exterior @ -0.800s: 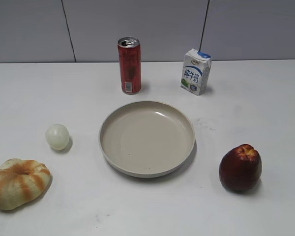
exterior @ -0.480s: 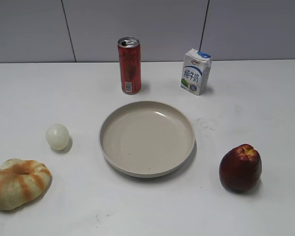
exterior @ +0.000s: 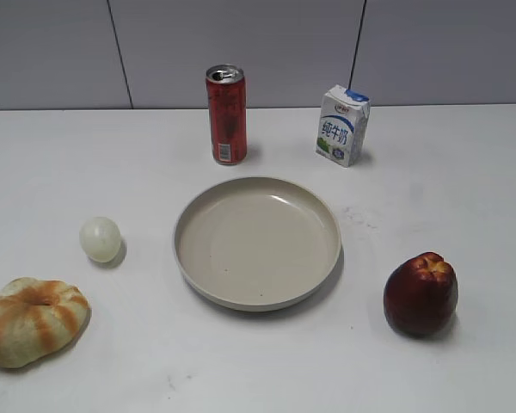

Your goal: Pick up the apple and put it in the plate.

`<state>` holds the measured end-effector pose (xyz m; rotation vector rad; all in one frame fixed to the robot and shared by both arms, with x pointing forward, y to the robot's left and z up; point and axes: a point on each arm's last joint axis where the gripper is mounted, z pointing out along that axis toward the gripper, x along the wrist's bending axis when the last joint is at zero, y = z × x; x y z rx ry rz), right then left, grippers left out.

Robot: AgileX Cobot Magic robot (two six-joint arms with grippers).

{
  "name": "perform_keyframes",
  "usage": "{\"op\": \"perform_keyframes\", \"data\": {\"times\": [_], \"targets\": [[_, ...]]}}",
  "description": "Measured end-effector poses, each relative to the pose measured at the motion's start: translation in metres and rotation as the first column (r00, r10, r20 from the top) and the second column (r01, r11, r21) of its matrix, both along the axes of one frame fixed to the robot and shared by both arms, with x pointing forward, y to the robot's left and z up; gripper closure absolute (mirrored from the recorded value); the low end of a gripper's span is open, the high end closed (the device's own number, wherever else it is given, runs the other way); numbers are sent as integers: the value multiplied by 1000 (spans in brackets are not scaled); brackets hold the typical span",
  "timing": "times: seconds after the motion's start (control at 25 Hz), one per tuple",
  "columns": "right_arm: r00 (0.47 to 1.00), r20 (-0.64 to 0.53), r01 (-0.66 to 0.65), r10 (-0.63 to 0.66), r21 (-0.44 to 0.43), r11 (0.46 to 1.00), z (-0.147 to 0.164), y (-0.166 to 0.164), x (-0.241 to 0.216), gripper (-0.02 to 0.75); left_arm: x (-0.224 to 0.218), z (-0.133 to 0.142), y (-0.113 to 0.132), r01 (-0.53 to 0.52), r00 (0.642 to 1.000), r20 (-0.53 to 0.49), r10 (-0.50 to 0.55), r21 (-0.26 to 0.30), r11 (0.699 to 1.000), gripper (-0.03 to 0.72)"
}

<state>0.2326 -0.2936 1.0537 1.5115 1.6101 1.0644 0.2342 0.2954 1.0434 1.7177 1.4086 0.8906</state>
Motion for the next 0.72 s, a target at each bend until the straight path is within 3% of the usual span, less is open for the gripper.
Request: {"op": "perform_keyframes", "data": {"times": [0.72], "targets": [[1000, 0, 5, -5, -7, 1000, 0, -1, 0, 150, 0, 0, 0, 0, 1000, 0, 0, 0, 1000, 116]]}}
